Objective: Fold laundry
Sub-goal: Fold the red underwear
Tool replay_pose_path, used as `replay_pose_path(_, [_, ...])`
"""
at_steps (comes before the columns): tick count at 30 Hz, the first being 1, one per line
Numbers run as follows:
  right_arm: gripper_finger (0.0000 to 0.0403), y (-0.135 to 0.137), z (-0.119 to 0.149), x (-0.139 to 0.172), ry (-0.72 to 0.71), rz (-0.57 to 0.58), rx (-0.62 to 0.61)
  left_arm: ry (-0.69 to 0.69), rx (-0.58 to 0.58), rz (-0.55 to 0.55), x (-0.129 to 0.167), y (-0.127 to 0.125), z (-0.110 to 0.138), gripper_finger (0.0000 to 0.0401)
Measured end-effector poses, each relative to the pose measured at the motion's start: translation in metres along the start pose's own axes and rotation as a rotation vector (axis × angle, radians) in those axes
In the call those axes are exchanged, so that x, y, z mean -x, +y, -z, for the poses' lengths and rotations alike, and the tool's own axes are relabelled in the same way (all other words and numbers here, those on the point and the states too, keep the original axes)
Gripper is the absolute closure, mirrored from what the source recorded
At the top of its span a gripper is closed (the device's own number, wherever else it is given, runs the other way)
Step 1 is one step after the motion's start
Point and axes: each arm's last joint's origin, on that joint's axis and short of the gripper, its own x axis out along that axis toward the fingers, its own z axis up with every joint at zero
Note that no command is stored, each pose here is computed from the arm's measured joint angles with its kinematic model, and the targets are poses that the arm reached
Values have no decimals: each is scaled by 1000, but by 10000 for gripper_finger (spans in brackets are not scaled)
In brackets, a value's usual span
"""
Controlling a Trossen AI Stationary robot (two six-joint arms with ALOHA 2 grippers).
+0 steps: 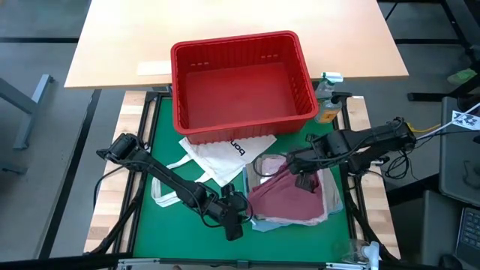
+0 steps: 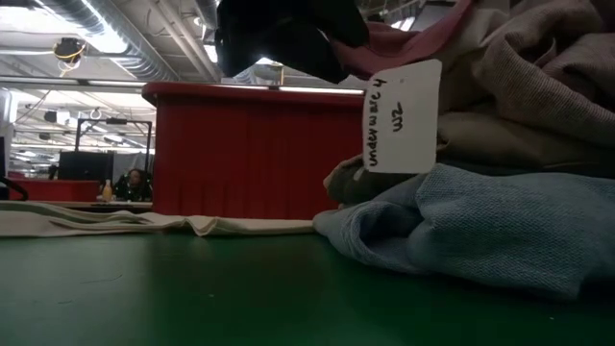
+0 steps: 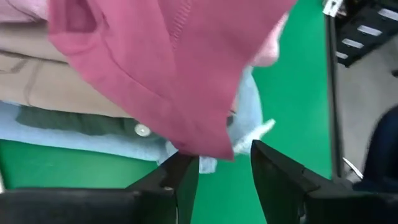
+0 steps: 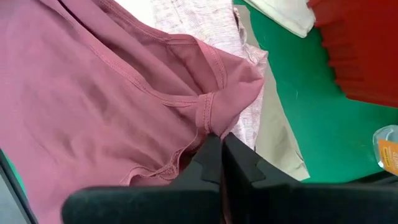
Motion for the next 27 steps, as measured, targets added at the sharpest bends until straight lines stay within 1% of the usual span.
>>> replay_pose_path(3, [402, 0, 0, 0, 0, 0, 0, 31, -4, 35, 6, 0, -1, 261])
replay_pose_path(8, [402, 0, 0, 0, -1, 0, 1, 41, -13, 38, 29, 2, -7, 268])
replay_pose_path(11, [402, 0, 0, 0, -1, -1, 1, 8, -27, 46, 45, 4, -15, 272])
replay_pose_path(14, [402, 0, 0, 0, -1, -1, 0, -65, -65, 45, 55, 6, -26, 272])
replay_pose_path(15, [402, 0, 0, 0, -2, -1, 0, -102, -88, 31, 57, 7, -29, 272])
replay_pose_path(18, [402, 0, 0, 0, -1, -2, 0, -224, -167, -60, 56, 11, -41, 273])
replay_pose_path(21, [402, 1, 0, 0, 11, -25, 1, -319, -200, -167, 52, 21, -54, 273])
replay_pose_path(23, [402, 2, 0, 0, 20, -45, 0, -334, -223, -214, 48, 32, -63, 273])
replay_pose_path(27, [402, 2, 1, 0, 31, -65, 1, -361, -238, -264, 33, 55, -80, 273])
